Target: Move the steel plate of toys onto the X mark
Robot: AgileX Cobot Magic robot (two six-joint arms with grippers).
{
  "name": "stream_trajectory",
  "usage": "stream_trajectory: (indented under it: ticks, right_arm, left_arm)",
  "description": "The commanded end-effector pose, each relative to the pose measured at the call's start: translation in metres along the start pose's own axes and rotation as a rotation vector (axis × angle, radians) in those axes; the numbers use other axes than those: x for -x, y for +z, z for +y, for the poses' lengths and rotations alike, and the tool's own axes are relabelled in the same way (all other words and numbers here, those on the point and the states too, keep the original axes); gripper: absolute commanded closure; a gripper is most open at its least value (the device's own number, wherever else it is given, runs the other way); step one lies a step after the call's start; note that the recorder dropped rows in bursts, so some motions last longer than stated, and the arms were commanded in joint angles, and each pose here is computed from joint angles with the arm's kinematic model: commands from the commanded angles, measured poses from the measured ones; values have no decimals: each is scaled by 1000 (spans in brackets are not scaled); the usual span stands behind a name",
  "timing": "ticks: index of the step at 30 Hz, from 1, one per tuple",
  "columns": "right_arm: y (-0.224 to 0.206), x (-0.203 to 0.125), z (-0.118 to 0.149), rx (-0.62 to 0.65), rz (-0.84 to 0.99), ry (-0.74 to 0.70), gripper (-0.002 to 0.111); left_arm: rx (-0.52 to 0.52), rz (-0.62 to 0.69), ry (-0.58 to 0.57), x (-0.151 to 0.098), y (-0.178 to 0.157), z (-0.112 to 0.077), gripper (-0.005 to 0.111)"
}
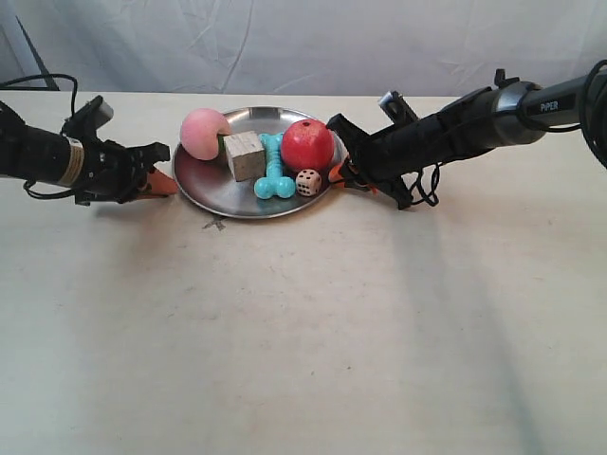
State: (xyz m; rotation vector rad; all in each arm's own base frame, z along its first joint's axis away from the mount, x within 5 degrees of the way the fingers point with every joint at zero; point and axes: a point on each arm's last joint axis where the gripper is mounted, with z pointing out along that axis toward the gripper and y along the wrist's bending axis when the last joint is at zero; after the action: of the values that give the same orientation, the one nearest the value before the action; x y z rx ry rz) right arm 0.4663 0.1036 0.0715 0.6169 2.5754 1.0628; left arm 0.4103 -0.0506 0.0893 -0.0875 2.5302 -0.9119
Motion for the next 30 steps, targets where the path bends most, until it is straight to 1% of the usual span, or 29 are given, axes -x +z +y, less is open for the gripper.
stream_trajectory:
  ticks: [1,5,9,14,18,23,27,28,30]
  right_arm:
    - [3,-5,-10,-32,46,-52,109]
    - [3,-6,-11,-37,56,-63,109]
    - [3,-7,-11,-34,62,-63,109]
    - [3,-7,-11,-32,68,-63,109]
    - [3,-8,-10,-30,71,-62,109]
    - [3,-8,-10,-22,77,-56,109]
    - [3,-9,-9,-16,89,-53,109]
    - [3,-9,-9,-15,91,-53,109]
    - [3,-10,-9,-11,96,-51,109]
  left_arm:
    - [-18,29,-18,-6,6,3,81]
    - [-12,9,-41,-4,6,4,71]
    - [6,16,-22,-5,6,6,68]
    - [-6,-25,-79,-1,6,5,68]
    - [20,-38,-80,-1,9,4,68]
    - [32,-27,-65,-7,23,-9,68]
    - [-9,2,-71,-13,42,-19,68]
    - [-13,6,-64,-14,46,-21,71]
    - [-14,3,-54,-12,46,-23,81]
